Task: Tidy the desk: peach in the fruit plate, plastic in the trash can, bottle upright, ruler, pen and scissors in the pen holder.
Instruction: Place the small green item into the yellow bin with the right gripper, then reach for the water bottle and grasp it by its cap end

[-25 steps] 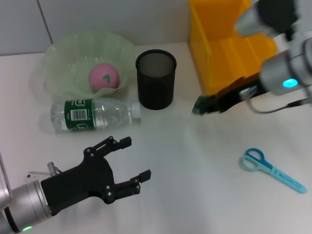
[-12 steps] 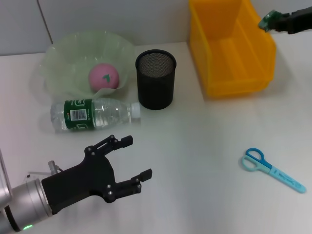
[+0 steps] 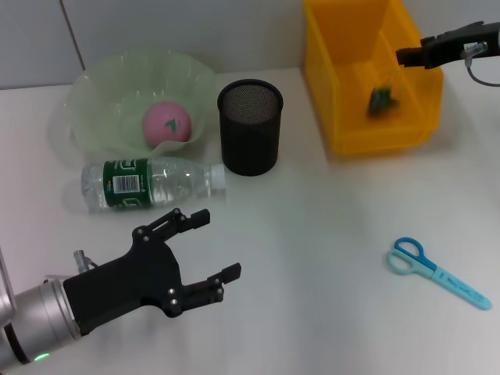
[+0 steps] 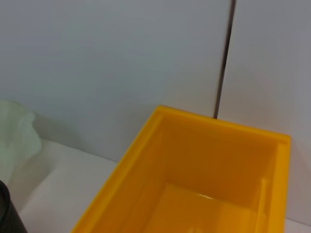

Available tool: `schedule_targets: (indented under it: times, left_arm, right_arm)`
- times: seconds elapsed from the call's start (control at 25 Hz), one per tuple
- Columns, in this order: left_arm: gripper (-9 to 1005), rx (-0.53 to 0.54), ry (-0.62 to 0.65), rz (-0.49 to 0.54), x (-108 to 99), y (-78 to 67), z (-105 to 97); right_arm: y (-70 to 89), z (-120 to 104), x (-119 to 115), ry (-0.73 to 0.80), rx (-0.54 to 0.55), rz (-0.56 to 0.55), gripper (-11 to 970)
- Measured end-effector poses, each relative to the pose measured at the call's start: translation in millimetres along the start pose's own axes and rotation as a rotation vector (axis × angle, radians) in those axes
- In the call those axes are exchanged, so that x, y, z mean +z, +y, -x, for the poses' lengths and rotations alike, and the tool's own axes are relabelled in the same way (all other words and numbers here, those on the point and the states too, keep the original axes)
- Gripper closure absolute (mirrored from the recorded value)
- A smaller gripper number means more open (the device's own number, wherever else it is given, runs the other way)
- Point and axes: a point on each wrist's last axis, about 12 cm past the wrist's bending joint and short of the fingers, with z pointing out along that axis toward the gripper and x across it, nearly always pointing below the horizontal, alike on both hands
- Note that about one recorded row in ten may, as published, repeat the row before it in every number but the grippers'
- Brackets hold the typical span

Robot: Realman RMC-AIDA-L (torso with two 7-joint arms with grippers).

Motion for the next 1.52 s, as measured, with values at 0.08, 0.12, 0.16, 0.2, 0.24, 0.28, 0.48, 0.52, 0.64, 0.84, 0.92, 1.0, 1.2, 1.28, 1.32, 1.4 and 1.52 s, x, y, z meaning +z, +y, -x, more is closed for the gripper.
schedule_targets:
  times: [0.08, 0.12, 0.16, 0.2, 0.24, 0.28, 0.48, 0.52, 0.64, 0.84, 0.92, 1.0, 1.2, 1.28, 1.32, 1.4, 1.52]
  left_arm:
    - [149, 0.002, 0.0, 0.0, 0.1, 0.3, 0.2]
    - [149, 0.002, 0.0, 0.0, 0.1, 0.4, 0.3]
    - [149, 0.003, -0.001, -0.001, 0.3, 0.6, 0.5]
    - [149, 0.005, -0.001, 0.0, 0.2, 1.3, 0.9]
    - [149, 0.006, -0.002, 0.001, 0.1, 1.7, 1.1]
    - [149, 0.009, -0.002, 0.004, -0.2, 2.5, 1.5]
    - [150, 0.024, -0.011, 0.021, -4.5, 4.7, 3.0]
    - [150, 0.024, -0.016, 0.025, -6.1, 4.6, 3.3]
    - [150, 0.03, -0.025, 0.04, -10.1, 6.3, 4.9]
    - [151, 0.052, -0.029, 0.038, -7.2, 15.7, 11.8]
    - [151, 0.075, -0.009, 0.018, -1.3, 25.7, 18.6]
    - [151, 0.095, 0.025, -0.004, 5.8, 35.3, 25.1]
    - [152, 0.157, 0.179, -0.037, 36.8, 62.0, 42.3]
    - [152, 0.188, 0.268, -0.048, 58.5, 69.7, 49.8]
    - [152, 0.212, 0.312, -0.05, 70.7, 71.8, 54.2]
    - [152, 0.222, 0.328, -0.043, 74.6, 72.8, 55.5]
    - [152, 0.279, 0.393, -0.022, 93.4, 73.0, 61.3]
  right_arm:
    - [1.3, 1.7, -0.7, -0.005, -0.01, 0.002, 613]
    - [2.5, 2.9, -2.2, -0.01, -0.016, 0.005, 581]
    - [3.7, 4.3, -3.9, -0.016, -0.021, 0.007, 550]
    - [6.5, 6.0, -6.8, -0.023, -0.028, 0.015, 518]
    - [14.0, 9.9, -15.8, -0.055, -0.046, 0.035, 486]
    - [14.0, 9.9, -15.8, -0.055, -0.046, 0.035, 455]
    - [43.7, 6.3, -72.2, -0.269, -0.136, 0.207, 252]
    - [48.9, -0.2, -85.2, -0.316, -0.143, 0.258, 209]
    - [53.4, -30.8, -118.5, -0.431, -0.169, 0.356, 161]
    - [43.5, -114.7, -142.5, -0.559, -0.147, 0.44, 114]
    - [37.3, -144.3, -146.1, -0.595, -0.113, 0.443, 114]
    - [33.2, -176.5, -148.4, -0.607, -0.082, 0.441, 114]
    - [40.8, -227.3, -143.5, -0.559, -0.065, 0.47, 115]
    - [45.2, -235.8, -139.0, -0.527, -0.057, 0.485, 115]
    - [47.8, -238.8, -136.2, -0.51, -0.051, 0.495, 115]
    - [51.1, -241.2, -132.5, -0.491, -0.045, 0.506, 115]
    - [55.8, -241.7, -127.4, -0.482, -0.04, 0.521, 115]
